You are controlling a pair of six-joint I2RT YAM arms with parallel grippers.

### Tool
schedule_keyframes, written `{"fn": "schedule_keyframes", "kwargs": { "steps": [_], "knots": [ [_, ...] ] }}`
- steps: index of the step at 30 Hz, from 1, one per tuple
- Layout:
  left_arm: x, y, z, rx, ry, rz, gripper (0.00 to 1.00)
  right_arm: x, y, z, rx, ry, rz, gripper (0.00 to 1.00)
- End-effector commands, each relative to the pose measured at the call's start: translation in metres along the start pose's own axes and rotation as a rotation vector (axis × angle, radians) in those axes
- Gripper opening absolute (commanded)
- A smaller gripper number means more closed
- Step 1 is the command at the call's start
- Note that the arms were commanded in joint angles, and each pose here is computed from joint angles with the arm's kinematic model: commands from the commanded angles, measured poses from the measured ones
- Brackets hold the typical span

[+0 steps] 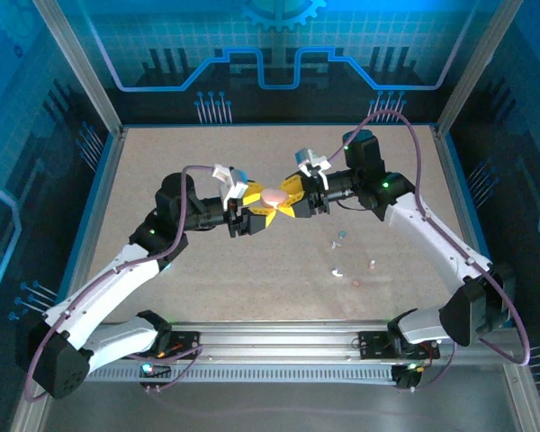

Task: Insert wireless bluetooth earbuds into charging case

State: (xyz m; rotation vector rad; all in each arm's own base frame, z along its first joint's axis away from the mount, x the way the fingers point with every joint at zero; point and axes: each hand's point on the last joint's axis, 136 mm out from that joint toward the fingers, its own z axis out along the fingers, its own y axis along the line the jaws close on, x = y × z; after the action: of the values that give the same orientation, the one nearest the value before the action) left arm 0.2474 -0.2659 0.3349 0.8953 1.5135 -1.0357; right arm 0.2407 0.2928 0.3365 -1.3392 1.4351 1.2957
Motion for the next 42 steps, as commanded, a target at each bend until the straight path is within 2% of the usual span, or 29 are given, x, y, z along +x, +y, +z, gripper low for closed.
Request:
{"fn": "schedule_keyframes", "kwargs": {
  "steps": [1, 12, 19, 30, 34, 40, 42],
  "knots": [
    [-0.0168, -0.0114, -0.0004, 0.049, -0.043, 0.045, 0.59, -0.0073, 0.0039, -0.0052, 0.007, -0.019, -0.043, 0.36],
    [-0.0222, -0.0152, 0.0004, 0.064, -0.071, 0.035, 0.6, -0.0059, 0.0049, -0.0024, 0.003, -0.02, -0.054, 0.36],
    [-0.019, -0.015, 0.0022, 0.071, -0.059, 0.03, 0.55, -0.0081, 0.0072, -0.0027, 0.002, -0.03, -0.066, 0.36],
    [-0.0192, -0.0169, 0.0004, 0.069, -0.047, 0.047, 0.56, -0.01, 0.0098, -0.0043, 0.003, -0.041, -0.076, 0.36],
    [-0.0164, -0.0157, 0.0011, 0.065, -0.037, 0.044, 0.62, -0.0109, 0.0108, -0.0043, 0.001, -0.048, -0.083, 0.36],
    [-0.0204, -0.0177, 0.002, 0.078, -0.04, 0.041, 0.5, -0.0079, 0.0099, -0.0036, 0.002, -0.045, -0.077, 0.36],
    [-0.0177, -0.0176, 0.0032, 0.082, -0.03, 0.035, 0.48, -0.0086, 0.0099, -0.0041, 0.003, -0.049, -0.079, 0.36]
  ]
}}
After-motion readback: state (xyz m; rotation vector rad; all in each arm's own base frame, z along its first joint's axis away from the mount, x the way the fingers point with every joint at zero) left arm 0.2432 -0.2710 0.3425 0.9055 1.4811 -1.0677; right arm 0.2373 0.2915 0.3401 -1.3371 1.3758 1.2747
